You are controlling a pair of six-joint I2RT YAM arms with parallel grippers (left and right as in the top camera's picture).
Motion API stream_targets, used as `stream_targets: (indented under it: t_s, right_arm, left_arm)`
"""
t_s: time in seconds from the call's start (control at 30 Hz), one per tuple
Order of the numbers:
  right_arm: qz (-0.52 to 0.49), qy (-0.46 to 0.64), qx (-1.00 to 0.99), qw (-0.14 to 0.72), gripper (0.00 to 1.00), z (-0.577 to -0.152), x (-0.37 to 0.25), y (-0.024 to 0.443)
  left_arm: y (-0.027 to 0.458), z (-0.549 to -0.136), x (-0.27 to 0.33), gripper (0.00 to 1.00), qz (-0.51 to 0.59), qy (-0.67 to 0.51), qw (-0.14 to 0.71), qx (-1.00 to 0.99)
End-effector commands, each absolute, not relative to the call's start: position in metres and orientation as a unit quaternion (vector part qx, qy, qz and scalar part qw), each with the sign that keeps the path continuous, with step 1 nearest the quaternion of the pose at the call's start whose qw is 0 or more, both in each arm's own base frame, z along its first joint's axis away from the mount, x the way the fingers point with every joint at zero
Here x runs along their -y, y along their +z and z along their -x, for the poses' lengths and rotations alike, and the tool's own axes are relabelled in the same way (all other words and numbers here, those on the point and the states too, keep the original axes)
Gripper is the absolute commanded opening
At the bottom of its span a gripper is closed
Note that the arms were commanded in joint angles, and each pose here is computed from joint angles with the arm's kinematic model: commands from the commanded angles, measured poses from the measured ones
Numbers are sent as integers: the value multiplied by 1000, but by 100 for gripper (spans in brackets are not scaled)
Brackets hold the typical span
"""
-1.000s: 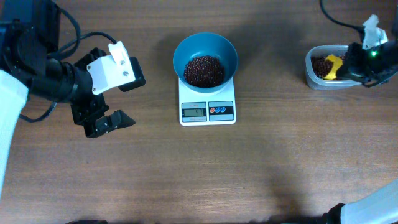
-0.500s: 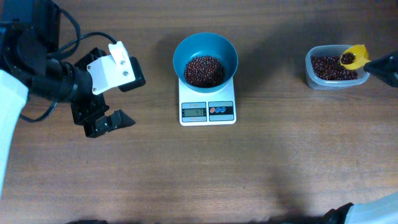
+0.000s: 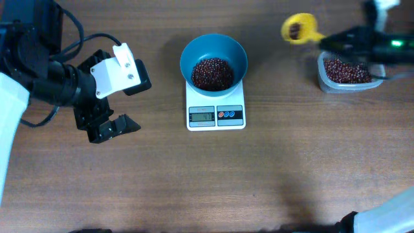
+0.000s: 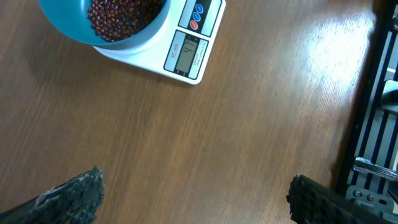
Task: Scoop item into bowl and weigh 50g on scale
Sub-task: 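Lift the scoop and carry it over the teal bowl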
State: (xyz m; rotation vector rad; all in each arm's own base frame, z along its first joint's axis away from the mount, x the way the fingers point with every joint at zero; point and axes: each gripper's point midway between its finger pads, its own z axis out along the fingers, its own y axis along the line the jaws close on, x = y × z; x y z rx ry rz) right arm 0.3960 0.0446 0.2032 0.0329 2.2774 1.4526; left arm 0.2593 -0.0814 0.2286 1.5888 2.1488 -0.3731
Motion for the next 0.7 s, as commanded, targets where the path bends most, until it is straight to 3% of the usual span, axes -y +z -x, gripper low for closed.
stream_targets:
  t_s: [0.0, 0.27, 0.57, 0.67]
  right_arm:
    - [69, 551, -802, 220, 4, -396, -97, 228]
    - [192, 425, -858, 214, 4, -393, -176, 188]
    - [215, 386, -867, 231, 4, -397, -197, 197]
    - [224, 290, -897, 246, 4, -409, -185, 179]
  left_arm:
    - [228, -258, 80, 99, -578, -134, 222, -774]
    - [228, -258, 80, 99, -578, -134, 222, -774]
    - [228, -258, 80, 99, -578, -134, 222, -774]
    - [228, -258, 80, 99, -578, -134, 222, -774]
